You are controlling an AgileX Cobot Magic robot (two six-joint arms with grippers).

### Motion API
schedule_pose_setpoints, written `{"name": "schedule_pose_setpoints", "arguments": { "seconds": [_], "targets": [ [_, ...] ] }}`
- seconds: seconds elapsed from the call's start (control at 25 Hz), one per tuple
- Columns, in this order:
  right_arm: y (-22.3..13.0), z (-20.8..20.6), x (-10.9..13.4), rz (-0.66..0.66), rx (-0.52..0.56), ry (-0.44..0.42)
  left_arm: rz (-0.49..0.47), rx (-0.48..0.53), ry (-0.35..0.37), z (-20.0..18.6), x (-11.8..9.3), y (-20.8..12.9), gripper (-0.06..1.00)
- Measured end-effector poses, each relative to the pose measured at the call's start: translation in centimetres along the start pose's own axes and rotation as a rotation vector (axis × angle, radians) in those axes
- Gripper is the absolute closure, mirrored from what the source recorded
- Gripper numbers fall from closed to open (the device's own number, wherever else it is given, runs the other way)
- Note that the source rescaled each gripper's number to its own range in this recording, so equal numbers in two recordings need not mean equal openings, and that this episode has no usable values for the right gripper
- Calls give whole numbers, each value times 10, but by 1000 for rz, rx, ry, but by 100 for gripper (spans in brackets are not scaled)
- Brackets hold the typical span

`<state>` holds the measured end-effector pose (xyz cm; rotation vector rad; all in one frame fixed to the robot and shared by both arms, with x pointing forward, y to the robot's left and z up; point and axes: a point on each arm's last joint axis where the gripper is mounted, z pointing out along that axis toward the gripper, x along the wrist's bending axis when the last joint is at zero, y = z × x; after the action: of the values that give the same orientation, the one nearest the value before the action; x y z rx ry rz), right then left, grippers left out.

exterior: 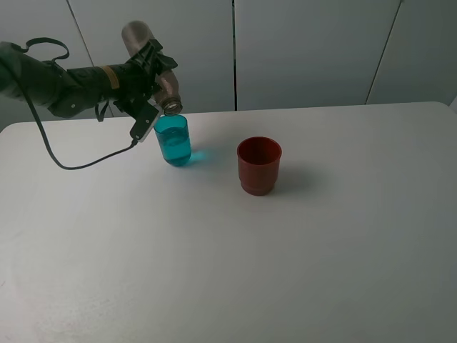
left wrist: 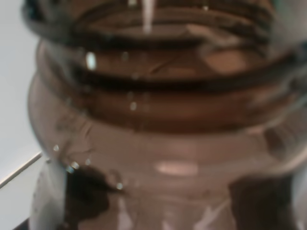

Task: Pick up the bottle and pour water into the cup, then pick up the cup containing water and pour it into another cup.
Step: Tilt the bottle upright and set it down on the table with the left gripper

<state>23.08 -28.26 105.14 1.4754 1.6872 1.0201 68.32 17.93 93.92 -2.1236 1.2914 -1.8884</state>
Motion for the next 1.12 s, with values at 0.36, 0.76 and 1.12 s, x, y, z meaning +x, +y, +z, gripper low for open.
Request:
{"name": "schedule_pose_setpoints", "arguments": {
  "seconds": [0.36, 0.76, 1.12],
  "targets": [
    [0, 0, 0, 0, 0, 0, -466, 17, 22, -9, 12, -7, 94],
    [0, 0, 0, 0, 0, 0, -859, 95, -118, -40, 10, -27, 94],
    [0, 0, 0, 0, 0, 0, -1631, 211, -63, -58, -3, -54, 94]
  ]
}}
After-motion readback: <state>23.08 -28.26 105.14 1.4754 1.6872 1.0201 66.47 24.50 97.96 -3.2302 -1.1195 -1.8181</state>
